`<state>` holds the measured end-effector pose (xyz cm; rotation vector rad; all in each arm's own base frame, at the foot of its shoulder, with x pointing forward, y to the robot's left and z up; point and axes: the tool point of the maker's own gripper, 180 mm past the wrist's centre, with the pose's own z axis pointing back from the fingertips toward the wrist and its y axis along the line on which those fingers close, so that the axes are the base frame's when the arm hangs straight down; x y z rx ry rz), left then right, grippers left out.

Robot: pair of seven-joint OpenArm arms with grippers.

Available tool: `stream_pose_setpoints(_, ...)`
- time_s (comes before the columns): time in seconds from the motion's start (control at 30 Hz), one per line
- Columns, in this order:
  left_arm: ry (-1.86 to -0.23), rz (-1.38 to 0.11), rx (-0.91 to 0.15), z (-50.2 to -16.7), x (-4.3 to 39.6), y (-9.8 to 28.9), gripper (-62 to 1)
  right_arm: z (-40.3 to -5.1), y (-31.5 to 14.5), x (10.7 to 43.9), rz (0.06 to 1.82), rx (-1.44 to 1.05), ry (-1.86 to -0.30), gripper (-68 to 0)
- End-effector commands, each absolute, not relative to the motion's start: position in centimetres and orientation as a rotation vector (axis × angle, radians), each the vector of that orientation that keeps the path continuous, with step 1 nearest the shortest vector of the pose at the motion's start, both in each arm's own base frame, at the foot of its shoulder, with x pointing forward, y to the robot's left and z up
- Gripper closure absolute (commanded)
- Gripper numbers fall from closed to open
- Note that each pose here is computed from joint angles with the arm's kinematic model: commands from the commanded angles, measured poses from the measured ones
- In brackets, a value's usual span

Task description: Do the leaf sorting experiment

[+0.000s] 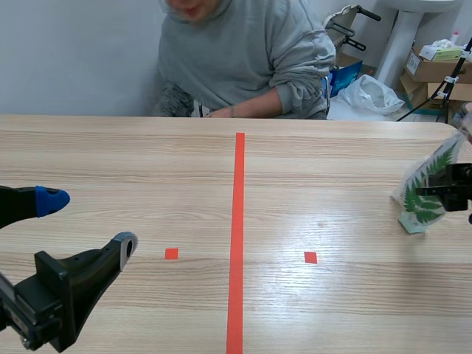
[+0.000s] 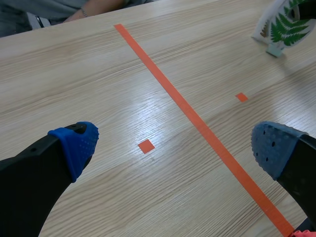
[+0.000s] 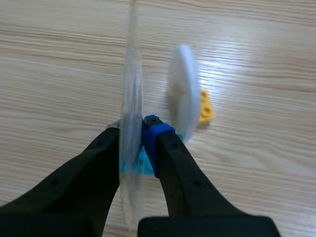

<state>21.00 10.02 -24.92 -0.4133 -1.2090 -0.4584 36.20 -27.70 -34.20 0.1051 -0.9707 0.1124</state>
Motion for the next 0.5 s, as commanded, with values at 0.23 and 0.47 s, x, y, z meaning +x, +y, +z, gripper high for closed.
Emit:
stream_pose_setpoints(0.23, -1.246, -0.455, -0.427, -23.9, 21.3, 9.8, -62.3, -32.8, -31.5, 35.9, 0.042, 0.036, -0.985, -4.8)
stream_pose_setpoints(0.47, -1.246, -0.455, -0.427, -23.9, 21.3, 9.8, -62.3, -33.5, -31.7, 35.3, 0.034, 0.033, -0.94, -11.5)
